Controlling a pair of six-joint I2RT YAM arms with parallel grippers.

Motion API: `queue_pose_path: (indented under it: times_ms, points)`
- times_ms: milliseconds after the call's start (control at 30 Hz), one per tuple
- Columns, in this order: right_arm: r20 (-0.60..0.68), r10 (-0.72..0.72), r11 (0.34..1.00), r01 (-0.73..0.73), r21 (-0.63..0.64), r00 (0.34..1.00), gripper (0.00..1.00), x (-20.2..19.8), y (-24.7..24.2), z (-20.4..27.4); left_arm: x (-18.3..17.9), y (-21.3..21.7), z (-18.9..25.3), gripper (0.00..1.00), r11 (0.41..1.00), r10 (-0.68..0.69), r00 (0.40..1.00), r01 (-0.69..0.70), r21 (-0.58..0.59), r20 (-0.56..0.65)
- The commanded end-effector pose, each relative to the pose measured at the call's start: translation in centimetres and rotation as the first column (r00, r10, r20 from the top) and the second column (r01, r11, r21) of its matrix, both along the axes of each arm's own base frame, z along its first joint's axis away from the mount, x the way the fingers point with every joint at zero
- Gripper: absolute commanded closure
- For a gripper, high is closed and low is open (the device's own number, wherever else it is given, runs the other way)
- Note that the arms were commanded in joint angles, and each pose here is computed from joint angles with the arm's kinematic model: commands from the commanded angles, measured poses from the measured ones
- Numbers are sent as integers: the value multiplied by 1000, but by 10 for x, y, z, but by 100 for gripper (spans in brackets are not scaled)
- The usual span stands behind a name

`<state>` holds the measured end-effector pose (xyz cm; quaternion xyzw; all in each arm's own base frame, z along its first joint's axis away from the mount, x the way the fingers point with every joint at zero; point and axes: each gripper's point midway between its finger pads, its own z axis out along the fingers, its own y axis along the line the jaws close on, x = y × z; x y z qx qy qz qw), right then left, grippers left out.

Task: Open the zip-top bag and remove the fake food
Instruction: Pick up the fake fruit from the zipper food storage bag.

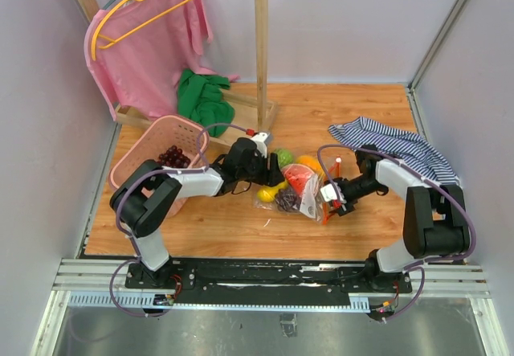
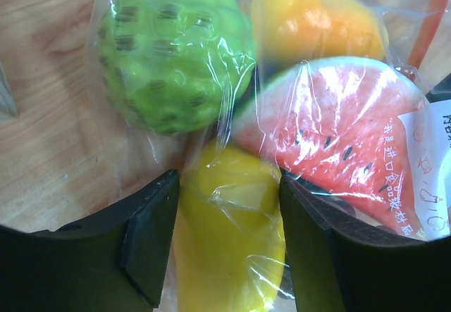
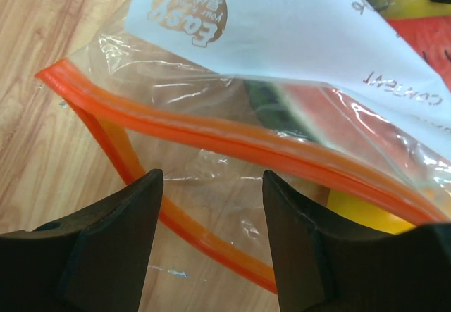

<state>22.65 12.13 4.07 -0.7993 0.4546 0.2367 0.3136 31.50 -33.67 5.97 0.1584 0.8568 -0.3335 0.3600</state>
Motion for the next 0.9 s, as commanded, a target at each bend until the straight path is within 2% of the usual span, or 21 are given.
queue_pose_path:
  times_ms: [0,133,267,500,567,633,733,767,867]
  points:
    - [-14,0,1000,0,-10,1000,38,-5,-1,10,-20,15,-14,37,999,-2,998,6,54,-64]
    - [-27,-110,988,112,110,994,32,12,5,40,-20,17,-7,35,999,3,999,-1,50,-53]
    - [-40,-132,973,137,184,990,34,13,12,60,-19,16,9,33,1000,5,1000,-4,27,-31]
    - [-51,-128,978,135,160,990,64,15,16,44,-26,21,47,31,999,23,1000,-22,-36,8]
    - [-40,-132,980,136,148,990,68,17,14,39,-31,25,54,30,998,26,1000,-26,-49,12]
    - [-4,-139,980,138,143,990,69,23,13,34,-37,29,57,30,998,29,1000,-28,-57,10]
    - [11,-202,968,198,155,979,62,33,14,34,-37,31,57,29,998,38,999,-38,-54,8]
    - [-17,-228,960,228,164,973,59,35,15,38,-34,30,58,29,998,42,999,-42,-57,10]
    - [-203,-355,912,386,141,912,56,42,17,55,-27,19,67,28,993,41,999,-38,-111,25]
